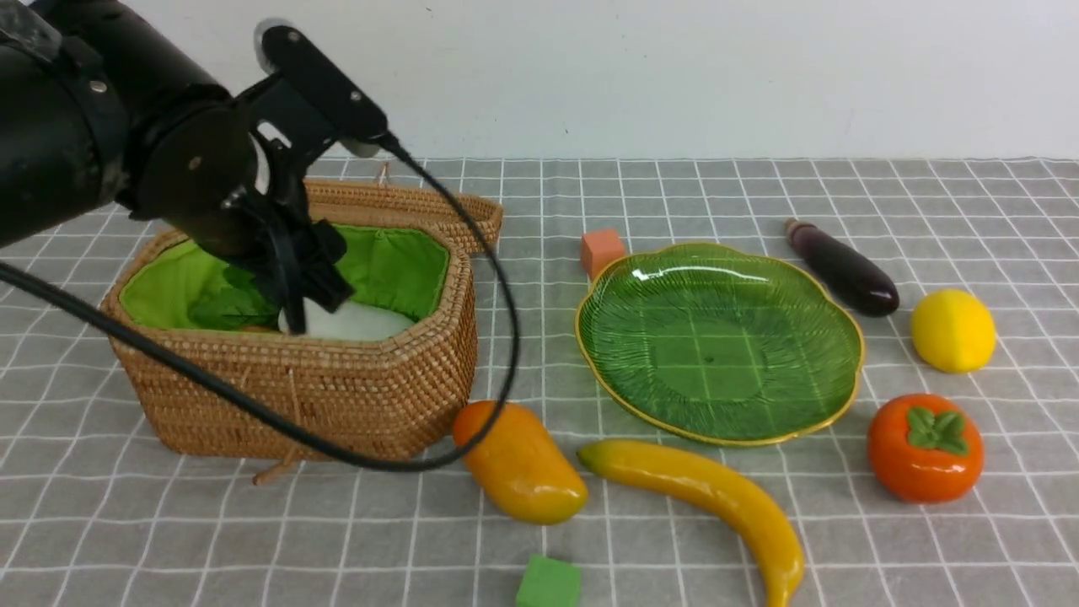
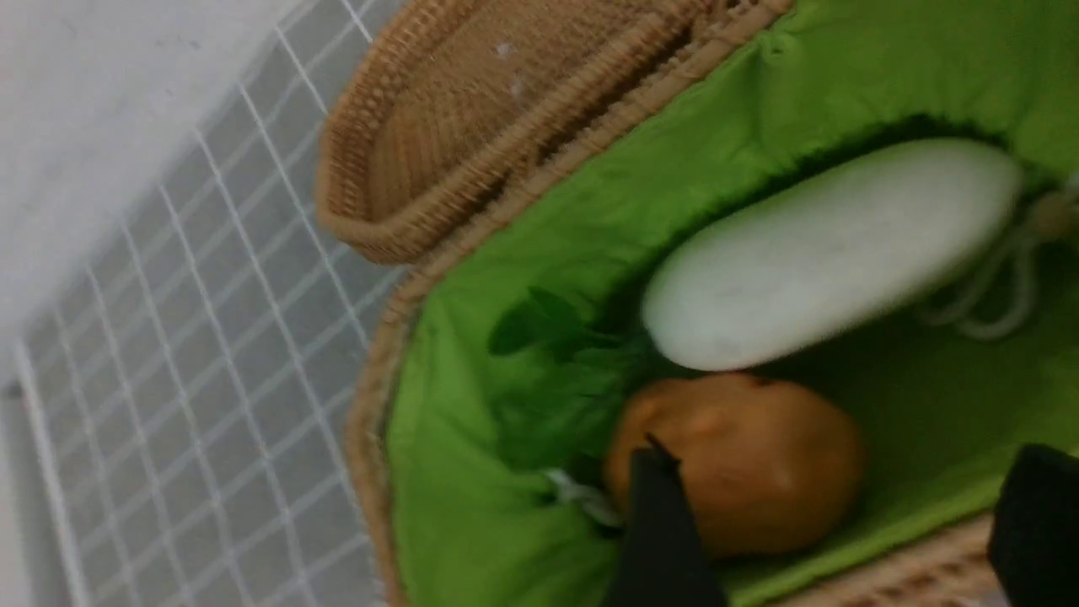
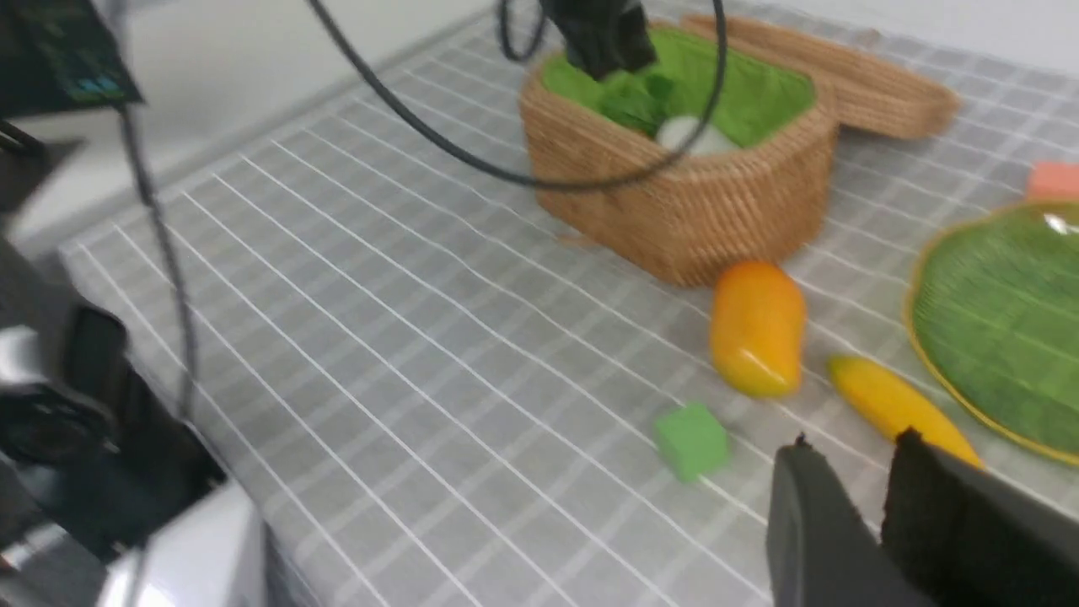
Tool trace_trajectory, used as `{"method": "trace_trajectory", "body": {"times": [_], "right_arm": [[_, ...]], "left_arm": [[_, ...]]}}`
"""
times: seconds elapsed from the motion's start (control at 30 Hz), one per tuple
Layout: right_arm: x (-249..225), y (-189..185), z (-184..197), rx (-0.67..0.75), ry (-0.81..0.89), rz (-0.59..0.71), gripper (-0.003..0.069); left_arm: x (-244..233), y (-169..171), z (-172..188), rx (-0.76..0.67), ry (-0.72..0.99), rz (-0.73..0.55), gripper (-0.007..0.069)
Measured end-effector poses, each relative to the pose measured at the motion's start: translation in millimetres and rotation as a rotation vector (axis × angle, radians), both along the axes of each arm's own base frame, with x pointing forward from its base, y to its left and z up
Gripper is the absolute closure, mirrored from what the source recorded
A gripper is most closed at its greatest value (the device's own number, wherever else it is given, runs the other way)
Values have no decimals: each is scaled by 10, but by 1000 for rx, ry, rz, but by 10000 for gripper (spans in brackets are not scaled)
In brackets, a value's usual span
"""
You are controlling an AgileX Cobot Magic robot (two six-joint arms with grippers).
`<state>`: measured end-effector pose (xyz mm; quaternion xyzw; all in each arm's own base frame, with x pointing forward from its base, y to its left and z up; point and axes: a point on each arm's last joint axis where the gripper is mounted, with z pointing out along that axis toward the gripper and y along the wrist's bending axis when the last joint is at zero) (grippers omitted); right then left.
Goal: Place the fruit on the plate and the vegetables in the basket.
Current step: Grab the mango with your left arm and place it on the right plate
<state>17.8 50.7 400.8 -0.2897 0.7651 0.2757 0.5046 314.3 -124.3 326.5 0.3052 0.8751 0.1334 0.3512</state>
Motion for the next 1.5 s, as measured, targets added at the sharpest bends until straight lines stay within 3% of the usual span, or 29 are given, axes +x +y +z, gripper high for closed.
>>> {"method": "trace_trajectory", "body": {"times": [0.03, 0.07, 0.17, 0.23, 0.3, 0.37, 0.47, 0.5, 0.57, 0.63, 0.7, 0.8, 0.97, 1.13, 1.5], "right_arm": [[-14, -29, 21, -26, -2, -19, 510], [-42, -78, 45, -66, 11, -51, 508], [-70, -143, 55, -113, 34, -101, 508], [-81, -158, 35, -129, 59, -110, 508], [-90, -166, 8, -150, 83, -110, 508], [-93, -168, -3, -158, 91, -108, 506], [-108, -174, -22, -173, 107, -103, 504], [-111, -175, -23, -173, 107, -102, 504], [-117, -177, -36, -182, 118, -99, 502], [-118, -176, -46, -186, 124, -97, 501], [-117, -176, -49, -187, 125, -97, 501], [-118, -176, -49, -187, 125, -97, 501], [-118, -176, -49, -186, 125, -97, 501], [-118, -176, -49, -181, 130, -101, 501], [-118, -176, -49, -178, 133, -102, 501]], "left_arm": [[-77, -83, 18, -27, 15, 7, 281], [-256, -276, 33, -81, 70, 20, 404], [-610, -666, -16, -152, 195, 25, 591], [-783, -854, -77, -158, 271, 11, 636], [-925, -1060, -165, -91, 343, -51, 635], [-949, -1142, -219, -25, 370, -105, 623], [-836, -1279, -329, 187, 401, -334, 522], [-826, -1282, -333, 197, 401, -349, 510], [-676, -1284, -390, 291, 387, -561, 440], [-594, -1248, -386, 309, 370, -639, 411], [-445, -1171, -394, 343, 334, -807, 343], [-331, -1102, -424, 360, 315, -884, 288], [-105, -1130, -632, 457, 233, -1115, 89], [51, -1273, -916, 532, 156, -1245, 2], [174, -1338, -1427, 601, 243, -1301, 2]]}}
